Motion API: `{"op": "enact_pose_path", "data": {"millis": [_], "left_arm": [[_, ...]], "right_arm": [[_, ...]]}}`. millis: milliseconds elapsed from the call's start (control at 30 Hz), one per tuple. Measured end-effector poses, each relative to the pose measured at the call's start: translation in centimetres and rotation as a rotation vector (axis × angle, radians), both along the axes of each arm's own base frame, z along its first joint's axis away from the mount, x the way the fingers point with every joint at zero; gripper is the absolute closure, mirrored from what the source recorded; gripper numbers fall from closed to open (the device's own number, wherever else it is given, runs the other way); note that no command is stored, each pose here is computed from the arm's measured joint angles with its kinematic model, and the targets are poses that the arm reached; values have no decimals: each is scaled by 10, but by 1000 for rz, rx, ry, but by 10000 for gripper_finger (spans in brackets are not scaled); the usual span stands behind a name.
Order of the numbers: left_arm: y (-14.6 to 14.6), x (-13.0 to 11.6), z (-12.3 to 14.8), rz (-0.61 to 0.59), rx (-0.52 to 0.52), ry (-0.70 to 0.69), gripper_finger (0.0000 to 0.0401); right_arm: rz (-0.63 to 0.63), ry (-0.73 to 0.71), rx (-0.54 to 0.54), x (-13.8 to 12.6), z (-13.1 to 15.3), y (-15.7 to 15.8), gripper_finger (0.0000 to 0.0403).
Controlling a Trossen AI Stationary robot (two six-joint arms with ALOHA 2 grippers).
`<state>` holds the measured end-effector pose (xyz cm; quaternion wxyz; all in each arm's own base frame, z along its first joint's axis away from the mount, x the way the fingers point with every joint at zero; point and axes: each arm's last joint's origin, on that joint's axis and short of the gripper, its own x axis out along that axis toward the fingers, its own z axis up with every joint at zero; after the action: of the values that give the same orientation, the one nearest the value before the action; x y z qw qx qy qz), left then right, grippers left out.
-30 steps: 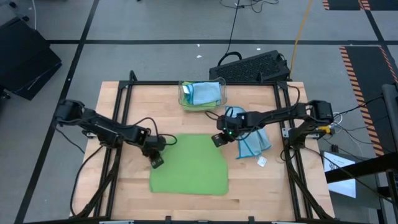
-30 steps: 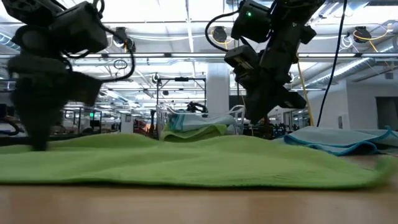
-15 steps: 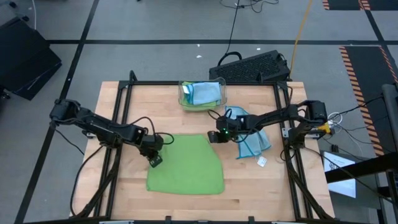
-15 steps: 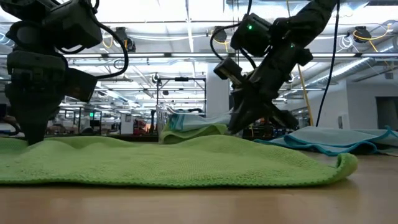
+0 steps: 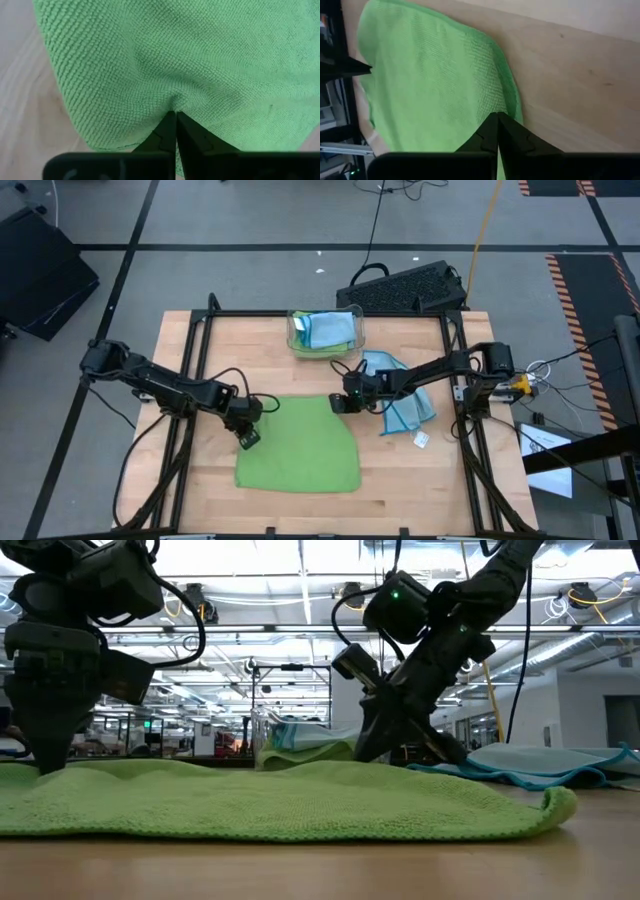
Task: Fold microfiber towels
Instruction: Fold the green microfiber cloth
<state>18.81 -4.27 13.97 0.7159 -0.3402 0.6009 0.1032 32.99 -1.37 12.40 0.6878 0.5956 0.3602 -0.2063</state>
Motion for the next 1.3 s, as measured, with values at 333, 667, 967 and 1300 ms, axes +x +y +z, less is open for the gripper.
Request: {"op": "enact_pose_path", "data": {"millis": [333, 667, 967, 1300], "left_arm": [[0, 0, 0, -2, 1, -1, 396], [0, 0, 0, -9, 10, -6, 382], [0, 0, 0, -19, 13, -9, 391], [0, 0, 0, -18, 13, -10, 396]], "right_arm": [[23, -24, -5, -1, 6, -7, 403], [20, -19, -15, -2, 6, -8, 403], [-8, -10, -47, -2, 6, -7, 403], [5, 6, -27, 1, -5, 2, 403]]}}
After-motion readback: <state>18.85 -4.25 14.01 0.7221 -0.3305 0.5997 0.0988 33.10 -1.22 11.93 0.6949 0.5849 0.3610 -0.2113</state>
